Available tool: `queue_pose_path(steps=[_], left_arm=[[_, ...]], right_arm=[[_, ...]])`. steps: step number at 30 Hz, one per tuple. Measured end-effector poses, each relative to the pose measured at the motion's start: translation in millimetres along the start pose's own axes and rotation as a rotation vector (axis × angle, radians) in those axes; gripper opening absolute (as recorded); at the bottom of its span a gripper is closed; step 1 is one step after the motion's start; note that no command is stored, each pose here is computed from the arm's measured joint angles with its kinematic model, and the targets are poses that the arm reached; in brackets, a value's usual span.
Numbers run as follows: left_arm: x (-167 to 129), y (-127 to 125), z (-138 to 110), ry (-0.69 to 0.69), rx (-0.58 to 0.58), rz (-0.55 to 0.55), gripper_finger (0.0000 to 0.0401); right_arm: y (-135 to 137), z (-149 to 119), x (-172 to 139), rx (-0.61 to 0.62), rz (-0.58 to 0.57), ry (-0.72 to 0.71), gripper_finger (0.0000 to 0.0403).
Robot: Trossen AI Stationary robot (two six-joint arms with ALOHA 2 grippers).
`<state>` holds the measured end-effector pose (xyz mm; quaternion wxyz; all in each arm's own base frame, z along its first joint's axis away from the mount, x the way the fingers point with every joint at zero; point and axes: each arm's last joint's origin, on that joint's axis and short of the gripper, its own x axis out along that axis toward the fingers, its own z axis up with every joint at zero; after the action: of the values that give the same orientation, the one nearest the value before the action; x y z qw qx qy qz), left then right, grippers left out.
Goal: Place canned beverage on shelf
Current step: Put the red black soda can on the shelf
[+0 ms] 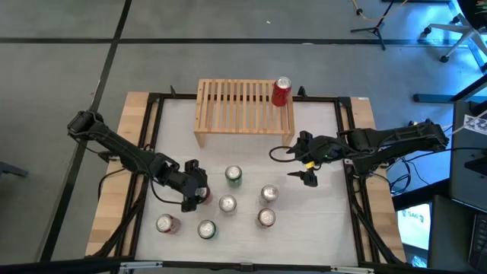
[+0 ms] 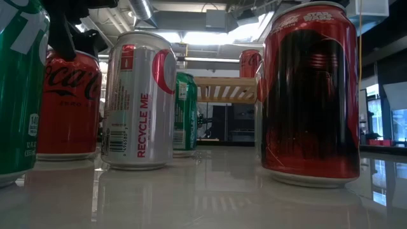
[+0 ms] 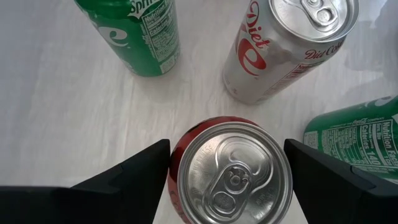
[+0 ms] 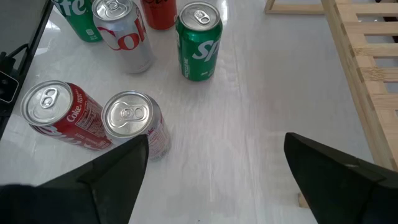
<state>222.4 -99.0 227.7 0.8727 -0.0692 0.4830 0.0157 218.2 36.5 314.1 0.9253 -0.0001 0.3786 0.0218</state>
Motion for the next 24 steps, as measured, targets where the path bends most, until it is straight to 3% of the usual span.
queue_pose_path(steps=[24], left_arm=[[0.4,-0.8,1.6,-0.02,-0.005,-0.005,0.0296]], right_arm=[[0.0,0.0,0.0,0.0,0.0,0.0,0.037]])
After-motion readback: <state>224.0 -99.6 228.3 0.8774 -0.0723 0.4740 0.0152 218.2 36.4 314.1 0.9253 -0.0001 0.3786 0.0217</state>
